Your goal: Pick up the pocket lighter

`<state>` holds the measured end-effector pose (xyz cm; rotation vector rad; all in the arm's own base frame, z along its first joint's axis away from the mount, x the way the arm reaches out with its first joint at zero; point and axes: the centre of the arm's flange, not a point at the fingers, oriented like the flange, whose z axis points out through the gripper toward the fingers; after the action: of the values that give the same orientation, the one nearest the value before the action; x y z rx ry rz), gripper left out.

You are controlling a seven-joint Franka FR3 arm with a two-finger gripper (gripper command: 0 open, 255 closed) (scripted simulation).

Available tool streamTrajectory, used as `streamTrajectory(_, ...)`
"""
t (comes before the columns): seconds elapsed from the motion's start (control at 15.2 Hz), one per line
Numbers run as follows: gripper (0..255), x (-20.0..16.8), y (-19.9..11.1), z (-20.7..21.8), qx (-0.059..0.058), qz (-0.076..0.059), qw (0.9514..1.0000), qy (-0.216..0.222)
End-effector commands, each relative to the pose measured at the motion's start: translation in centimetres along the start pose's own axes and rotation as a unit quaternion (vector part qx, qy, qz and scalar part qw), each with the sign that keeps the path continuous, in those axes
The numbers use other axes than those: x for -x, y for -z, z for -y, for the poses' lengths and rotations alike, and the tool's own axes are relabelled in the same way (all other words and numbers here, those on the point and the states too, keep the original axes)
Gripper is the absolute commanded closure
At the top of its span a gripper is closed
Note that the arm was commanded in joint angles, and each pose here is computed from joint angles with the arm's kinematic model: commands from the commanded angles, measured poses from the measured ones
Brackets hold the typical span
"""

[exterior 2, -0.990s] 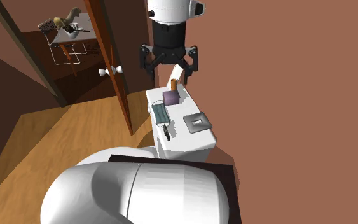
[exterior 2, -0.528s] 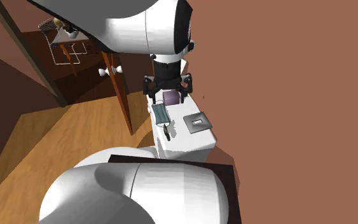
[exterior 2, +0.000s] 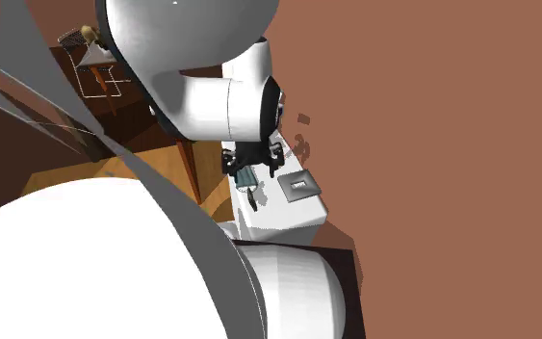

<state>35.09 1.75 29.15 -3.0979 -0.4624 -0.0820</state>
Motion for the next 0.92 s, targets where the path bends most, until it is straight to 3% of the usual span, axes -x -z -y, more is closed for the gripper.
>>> streamTrajectory(0.0,0,-0.5,-2.3,0.2,0.003,-0.005,0.9999,0.015)
streamTrajectory(0.53,0,-2.4,-12.4,0.9,0.012,-0.017,0.9972,0.073)
streamTrajectory(0.86,0,-2.2,-15.1,0.8,0.012,-0.017,0.9972,0.073)
